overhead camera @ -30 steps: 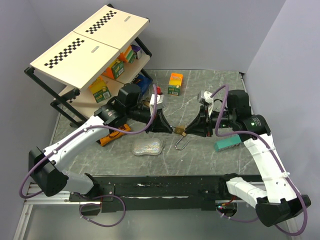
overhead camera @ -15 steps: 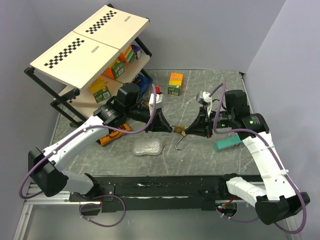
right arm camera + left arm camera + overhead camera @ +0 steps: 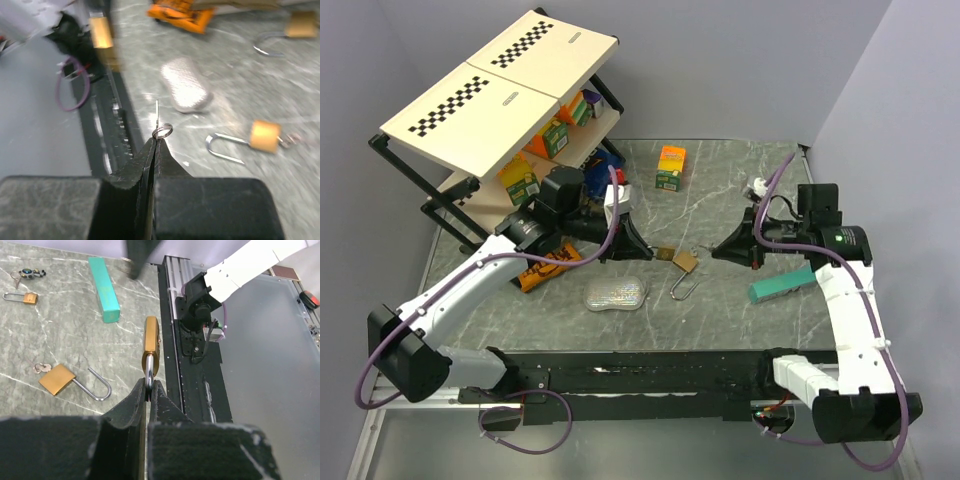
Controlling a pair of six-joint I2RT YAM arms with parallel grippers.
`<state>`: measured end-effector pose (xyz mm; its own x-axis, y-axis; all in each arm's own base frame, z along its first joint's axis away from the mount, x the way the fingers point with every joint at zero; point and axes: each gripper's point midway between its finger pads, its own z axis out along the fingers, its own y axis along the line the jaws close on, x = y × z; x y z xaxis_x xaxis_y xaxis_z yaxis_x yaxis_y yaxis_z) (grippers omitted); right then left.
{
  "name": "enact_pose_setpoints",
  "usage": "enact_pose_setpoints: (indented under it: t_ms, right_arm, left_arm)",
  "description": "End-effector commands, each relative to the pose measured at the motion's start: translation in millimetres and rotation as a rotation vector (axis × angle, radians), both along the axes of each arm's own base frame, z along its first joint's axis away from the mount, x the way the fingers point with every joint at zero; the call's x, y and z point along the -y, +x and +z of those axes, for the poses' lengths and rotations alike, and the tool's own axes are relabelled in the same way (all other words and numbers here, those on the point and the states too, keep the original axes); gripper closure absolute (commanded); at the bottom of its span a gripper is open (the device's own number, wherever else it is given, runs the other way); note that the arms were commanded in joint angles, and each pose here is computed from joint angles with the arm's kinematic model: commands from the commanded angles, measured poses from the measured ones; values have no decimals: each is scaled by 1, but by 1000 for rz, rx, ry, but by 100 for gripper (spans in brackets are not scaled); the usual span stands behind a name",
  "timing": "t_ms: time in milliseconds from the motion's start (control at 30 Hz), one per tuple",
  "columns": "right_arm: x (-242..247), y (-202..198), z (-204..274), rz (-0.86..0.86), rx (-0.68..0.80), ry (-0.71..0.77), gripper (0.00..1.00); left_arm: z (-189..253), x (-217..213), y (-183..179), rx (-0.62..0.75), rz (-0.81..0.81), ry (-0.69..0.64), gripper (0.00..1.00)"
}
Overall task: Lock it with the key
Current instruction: Place the key at the center of the board.
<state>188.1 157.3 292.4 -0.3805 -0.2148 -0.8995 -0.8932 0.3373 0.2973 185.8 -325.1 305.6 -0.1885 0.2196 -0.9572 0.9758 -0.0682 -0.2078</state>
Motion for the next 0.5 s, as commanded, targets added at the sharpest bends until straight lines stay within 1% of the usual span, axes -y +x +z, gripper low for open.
enact_pose_setpoints:
  t_ms: [0, 33, 100, 133, 200, 333, 367, 467]
  right_arm:
    - [25, 41, -25, -156, -41, -80, 100]
    - [39, 64, -36, -261, -41, -148, 100]
    - [53, 85, -54, -346, -84, -222, 100]
    - [66, 104, -75, -428, -152, -288, 100]
    - [76, 123, -98, -479, -237, -336, 100]
    - [96, 154, -131, -608, -321, -411, 100]
    - [101, 164, -137, -636, -317, -430, 100]
    - [105, 182, -158, -668, -382, -448, 100]
  left_arm:
    - [11, -3, -6, 52, -12, -32, 99]
    - [9, -3, -3, 54, 0, -25, 99]
    - [5, -3, 4, 59, 30, -8, 99]
    - [3, -3, 6, 64, 38, 0, 99]
    - [-2, -2, 10, 63, 49, 17, 99]
    - [-9, -3, 11, 54, 50, 31, 99]
    - [-9, -2, 12, 57, 53, 29, 99]
    - [-15, -2, 11, 44, 58, 35, 99]
